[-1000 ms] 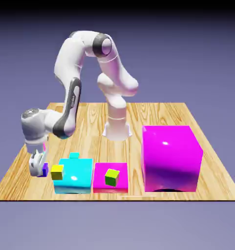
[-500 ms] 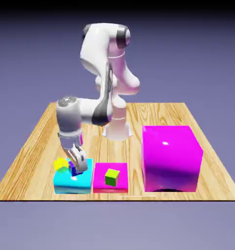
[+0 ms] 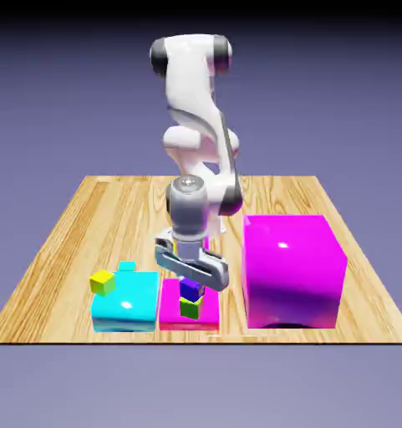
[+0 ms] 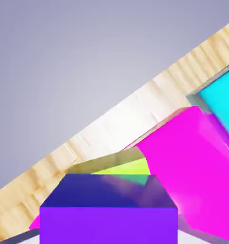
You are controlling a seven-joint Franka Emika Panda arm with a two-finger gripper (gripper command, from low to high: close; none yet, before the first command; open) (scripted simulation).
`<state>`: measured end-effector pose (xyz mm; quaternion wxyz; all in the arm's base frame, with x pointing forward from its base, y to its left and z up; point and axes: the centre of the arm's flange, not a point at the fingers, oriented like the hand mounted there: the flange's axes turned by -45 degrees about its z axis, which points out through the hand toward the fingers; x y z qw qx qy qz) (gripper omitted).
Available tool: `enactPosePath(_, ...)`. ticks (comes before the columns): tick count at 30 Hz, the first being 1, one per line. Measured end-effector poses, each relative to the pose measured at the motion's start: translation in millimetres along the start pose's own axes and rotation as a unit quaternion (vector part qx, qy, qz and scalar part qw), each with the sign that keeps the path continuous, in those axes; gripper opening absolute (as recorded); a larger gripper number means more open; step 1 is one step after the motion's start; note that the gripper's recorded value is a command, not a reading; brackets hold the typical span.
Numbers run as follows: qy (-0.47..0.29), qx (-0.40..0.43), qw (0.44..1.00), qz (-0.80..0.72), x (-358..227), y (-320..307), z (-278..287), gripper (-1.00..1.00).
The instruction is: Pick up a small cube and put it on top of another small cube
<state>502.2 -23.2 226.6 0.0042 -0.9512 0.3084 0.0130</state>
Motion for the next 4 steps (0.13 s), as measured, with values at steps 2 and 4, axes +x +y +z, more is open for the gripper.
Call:
enactPosePath(2, 0.000, -0.001, 1.000, 0.001, 1, 0, -33, 1.00)
enactPosePath(4, 0.000, 0.000, 1.000, 0.000, 0, -1, -66, 1.00)
